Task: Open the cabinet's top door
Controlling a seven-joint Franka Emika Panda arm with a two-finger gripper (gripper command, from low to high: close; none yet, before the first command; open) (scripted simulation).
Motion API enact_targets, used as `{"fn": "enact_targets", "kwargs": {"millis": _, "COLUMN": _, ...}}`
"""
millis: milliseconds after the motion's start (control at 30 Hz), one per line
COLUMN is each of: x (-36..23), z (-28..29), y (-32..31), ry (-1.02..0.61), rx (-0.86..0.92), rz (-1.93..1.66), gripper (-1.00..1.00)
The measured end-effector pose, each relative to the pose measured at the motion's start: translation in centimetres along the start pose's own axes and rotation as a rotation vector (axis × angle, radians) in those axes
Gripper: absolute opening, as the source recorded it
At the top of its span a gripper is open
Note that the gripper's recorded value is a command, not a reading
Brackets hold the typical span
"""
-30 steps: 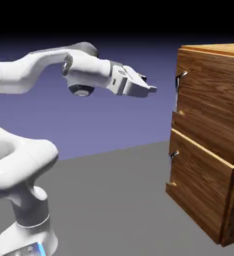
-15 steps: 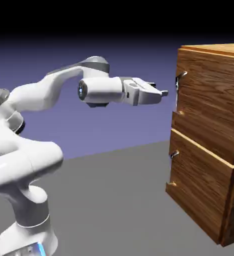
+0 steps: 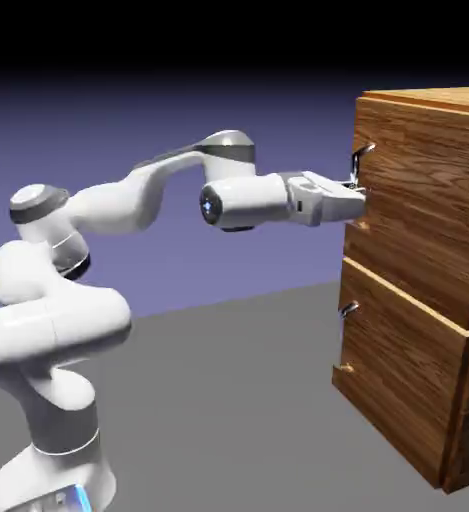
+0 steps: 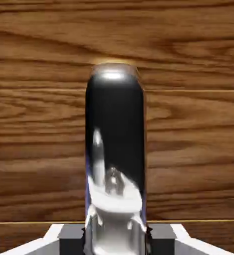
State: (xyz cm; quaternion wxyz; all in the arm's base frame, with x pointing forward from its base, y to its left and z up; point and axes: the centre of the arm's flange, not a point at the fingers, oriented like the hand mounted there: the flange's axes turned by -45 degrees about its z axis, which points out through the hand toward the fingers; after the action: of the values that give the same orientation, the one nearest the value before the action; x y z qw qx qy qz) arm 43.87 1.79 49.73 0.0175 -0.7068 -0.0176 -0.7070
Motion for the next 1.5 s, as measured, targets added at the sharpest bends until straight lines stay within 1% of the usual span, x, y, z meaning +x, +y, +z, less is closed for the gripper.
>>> {"fn": "enact_targets", "kwargs": {"millis": 333, "x": 0.0, "z": -6.2, "y": 4.3, "ry": 0.0, "rx": 0.242, "rz": 0.0, "gripper": -1.0}}
{"fn": "enact_targets", "kwargs": {"millis": 700, "x": 0.0, "z": -11.1, "y": 9.7, "ry": 0.0, "rx": 0.473, "rz": 0.0, "gripper": -1.0}}
{"fn": "enact_targets", "kwargs": {"millis": 1133, "x": 0.0, "z": -15.3, "y": 18.2, "ry": 0.0, "rx": 0.78, "rz": 0.0, "gripper": -1.0}}
{"fn": "enact_targets", "kwargs": {"millis": 1500, "x": 0.0, "z": -16.8, "y": 26.2, "ry": 0.0, "rx": 1.04, "rz": 0.0, "gripper": -1.0}}
